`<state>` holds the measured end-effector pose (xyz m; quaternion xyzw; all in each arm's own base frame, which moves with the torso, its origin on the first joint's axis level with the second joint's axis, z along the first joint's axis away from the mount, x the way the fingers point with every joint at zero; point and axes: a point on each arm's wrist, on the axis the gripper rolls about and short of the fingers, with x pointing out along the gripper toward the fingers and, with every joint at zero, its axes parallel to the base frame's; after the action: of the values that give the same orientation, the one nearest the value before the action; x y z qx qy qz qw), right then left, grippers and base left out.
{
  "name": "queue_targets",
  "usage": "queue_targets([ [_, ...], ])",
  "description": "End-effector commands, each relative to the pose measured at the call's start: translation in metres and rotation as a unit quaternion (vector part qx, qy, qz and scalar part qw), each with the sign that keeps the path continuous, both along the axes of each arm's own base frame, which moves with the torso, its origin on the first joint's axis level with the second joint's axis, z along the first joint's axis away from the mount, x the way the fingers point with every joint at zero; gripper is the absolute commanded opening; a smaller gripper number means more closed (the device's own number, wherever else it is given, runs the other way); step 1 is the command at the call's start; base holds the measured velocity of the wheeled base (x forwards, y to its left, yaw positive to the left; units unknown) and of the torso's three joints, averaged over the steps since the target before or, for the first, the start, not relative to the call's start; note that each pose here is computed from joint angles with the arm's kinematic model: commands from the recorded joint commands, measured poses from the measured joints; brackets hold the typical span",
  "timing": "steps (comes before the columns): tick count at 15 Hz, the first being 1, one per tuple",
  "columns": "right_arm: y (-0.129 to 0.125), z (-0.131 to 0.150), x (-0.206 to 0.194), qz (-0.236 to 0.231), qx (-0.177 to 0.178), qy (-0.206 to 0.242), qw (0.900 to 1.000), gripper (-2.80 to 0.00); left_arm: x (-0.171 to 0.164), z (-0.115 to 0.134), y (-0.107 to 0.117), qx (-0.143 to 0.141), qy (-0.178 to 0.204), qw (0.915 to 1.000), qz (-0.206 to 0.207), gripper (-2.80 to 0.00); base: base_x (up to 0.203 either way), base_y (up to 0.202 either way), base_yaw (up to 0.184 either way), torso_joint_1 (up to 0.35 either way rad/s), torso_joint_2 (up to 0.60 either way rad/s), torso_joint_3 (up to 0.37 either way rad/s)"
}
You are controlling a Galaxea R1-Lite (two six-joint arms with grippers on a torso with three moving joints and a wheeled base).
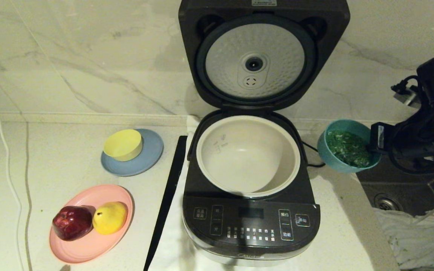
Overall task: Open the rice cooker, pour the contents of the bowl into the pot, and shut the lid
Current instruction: Pour the water from the bowl into the rice cooker
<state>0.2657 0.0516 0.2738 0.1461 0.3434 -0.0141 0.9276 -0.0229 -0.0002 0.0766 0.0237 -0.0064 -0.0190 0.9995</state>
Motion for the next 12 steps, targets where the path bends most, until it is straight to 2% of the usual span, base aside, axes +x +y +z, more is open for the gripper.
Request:
queue_targets([
  [1, 0.017, 0.015, 0.007, 0.023, 0.005, 0.000, 1.000, -2.80, 0.001, -0.002, 0.000, 0.000, 0.004, 1.0000, -0.001, -2.80, 0.000, 0.000, 0.000, 0.000, 0.00, 0.000],
  [6, 0.060, 0.044, 0.014, 0.084, 0.013, 0.000, 0.996, -2.80, 0.001, -0.002, 0.000, 0.000, 0.004, 1.0000, 0.000, -2.80, 0.000, 0.000, 0.000, 0.000, 0.00, 0.000],
  [9, 0.091, 0.046, 0.017, 0.112, 0.028, 0.005, 0.993, -2.80, 0.001, -0.002, 0.000, 0.000, 0.004, 1.0000, -0.001, -2.80, 0.000, 0.000, 0.000, 0.000, 0.00, 0.000],
  [12, 0.114, 0.040, 0.022, 0.129, 0.027, -0.010, 0.991, -2.80, 0.001, -0.002, 0.000, 0.000, 0.004, 1.0000, 0.000, -2.80, 0.000, 0.000, 0.000, 0.000, 0.00, 0.000],
])
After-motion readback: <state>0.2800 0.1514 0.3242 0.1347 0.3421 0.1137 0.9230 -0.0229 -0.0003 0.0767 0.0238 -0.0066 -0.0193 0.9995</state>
